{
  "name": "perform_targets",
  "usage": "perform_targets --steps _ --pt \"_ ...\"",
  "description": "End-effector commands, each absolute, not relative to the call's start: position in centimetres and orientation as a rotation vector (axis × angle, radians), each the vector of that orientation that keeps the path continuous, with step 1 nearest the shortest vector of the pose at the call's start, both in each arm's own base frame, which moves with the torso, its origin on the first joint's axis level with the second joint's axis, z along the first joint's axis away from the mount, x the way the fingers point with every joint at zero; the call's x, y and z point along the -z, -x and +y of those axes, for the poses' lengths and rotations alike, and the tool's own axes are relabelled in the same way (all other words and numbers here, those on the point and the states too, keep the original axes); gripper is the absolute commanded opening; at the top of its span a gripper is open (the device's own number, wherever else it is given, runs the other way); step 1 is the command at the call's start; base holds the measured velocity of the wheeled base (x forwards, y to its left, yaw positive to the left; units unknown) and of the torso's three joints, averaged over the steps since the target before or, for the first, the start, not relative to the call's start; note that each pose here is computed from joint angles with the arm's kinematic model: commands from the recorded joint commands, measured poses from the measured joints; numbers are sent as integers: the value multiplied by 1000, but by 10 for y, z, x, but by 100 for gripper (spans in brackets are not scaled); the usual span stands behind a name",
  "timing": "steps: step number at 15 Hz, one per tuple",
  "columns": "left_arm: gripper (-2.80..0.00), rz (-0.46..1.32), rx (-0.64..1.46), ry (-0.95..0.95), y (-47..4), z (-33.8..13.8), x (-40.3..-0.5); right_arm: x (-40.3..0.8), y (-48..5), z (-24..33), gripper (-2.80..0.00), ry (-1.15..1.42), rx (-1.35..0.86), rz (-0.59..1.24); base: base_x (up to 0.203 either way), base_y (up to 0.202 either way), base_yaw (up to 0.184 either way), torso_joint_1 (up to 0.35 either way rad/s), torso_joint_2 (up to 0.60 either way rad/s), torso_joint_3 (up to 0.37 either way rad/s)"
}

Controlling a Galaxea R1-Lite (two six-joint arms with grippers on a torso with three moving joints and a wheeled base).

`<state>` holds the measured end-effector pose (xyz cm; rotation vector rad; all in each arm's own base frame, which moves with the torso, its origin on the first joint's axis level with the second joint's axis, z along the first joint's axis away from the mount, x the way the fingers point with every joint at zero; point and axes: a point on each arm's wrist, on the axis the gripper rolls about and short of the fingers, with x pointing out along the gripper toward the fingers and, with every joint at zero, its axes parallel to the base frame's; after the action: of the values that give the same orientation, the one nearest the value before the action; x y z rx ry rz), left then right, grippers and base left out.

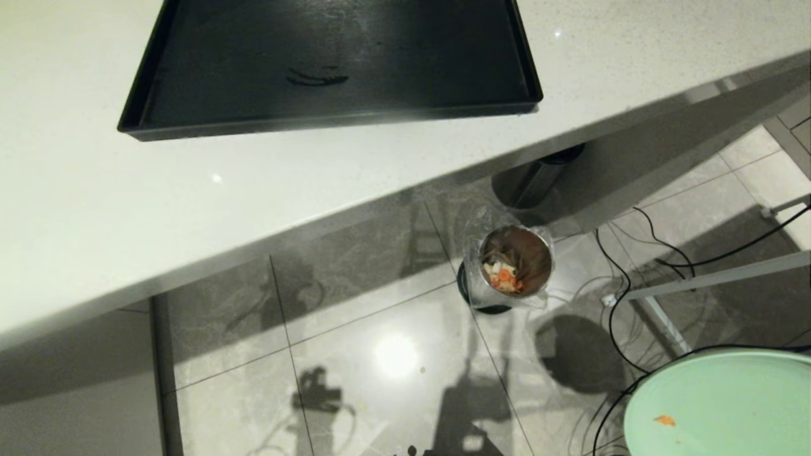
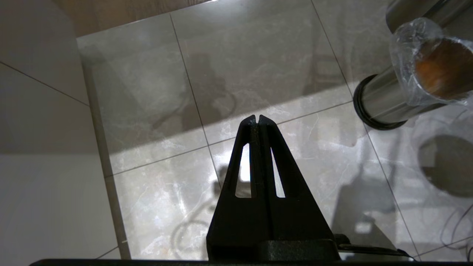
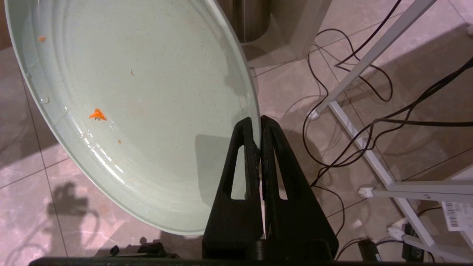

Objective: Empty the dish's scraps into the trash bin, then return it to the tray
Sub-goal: Put the plate back to the table

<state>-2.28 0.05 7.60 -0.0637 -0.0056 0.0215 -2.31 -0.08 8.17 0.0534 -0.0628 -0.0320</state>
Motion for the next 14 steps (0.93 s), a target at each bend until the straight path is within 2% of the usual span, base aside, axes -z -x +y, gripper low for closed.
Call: perform_targets --steps 1,3,6,11,14 --pt "-280 -5 -21 64 23 1 -76 -82 23 -1 -280 -53 32 -62 0 0 0 188 -564 -359" --pt "-280 -5 -23 64 23 1 -76 -82 23 -1 -280 -53 32 -62 0 0 0 163 -450 -285" --pt "-280 -5 -21 64 23 1 -76 -82 23 -1 -280 -53 32 -61 0 0 0 51 -111 -76" --pt "-280 -5 -23 66 23 1 -76 -82 23 -1 -280 -55 34 -62 0 0 0 0 0 0" --pt "-280 -5 -21 66 23 1 -76 -82 23 -1 -280 -55 34 -62 0 0 0 6 1 119"
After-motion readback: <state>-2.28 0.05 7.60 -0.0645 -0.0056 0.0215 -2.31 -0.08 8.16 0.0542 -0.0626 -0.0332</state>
